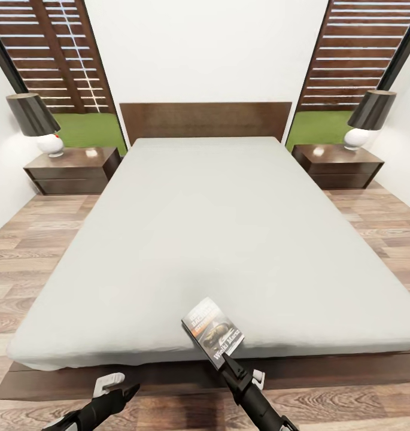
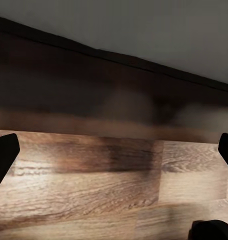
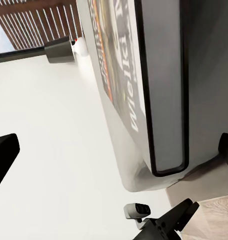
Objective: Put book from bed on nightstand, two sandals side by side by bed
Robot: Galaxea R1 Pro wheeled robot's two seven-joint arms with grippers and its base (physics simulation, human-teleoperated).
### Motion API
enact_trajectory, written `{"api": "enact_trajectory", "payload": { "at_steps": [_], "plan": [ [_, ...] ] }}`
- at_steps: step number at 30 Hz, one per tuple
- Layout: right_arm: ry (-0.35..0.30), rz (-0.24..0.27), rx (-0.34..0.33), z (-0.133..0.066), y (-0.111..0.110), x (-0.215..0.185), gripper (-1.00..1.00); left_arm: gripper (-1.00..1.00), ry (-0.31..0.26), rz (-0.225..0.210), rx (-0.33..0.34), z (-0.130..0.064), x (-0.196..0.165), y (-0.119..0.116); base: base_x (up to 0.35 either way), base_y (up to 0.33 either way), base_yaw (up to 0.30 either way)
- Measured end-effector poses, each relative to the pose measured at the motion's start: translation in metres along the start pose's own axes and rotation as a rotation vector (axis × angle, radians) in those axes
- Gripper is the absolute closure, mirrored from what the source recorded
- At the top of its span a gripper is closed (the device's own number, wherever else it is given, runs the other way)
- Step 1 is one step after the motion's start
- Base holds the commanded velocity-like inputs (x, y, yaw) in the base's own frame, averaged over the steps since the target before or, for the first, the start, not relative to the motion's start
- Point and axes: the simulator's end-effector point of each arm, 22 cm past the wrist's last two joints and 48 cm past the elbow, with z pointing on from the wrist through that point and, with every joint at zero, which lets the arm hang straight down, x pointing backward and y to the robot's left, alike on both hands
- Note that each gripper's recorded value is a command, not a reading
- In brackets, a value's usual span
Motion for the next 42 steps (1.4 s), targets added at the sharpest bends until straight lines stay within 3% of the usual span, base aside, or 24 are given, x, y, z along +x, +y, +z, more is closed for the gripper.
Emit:
{"api": "enact_trajectory", "payload": {
  "at_steps": [11, 42],
  "plan": [
    [0.000, -0.001, -0.001, 0.0001, 0.0003, -0.0003, -1.00, -1.00, 0.000, 0.000, 0.000, 0.0003, 0.0000, -0.0004, 0.000, 0.089, 0.000],
    [0.000, 0.000, -0.002, 0.0002, 0.0006, -0.0003, -1.00, -1.00, 0.001, 0.000, 0.000, 0.0014, 0.0012, -0.0024, 0.000, -0.016, 0.000]
  ]
}}
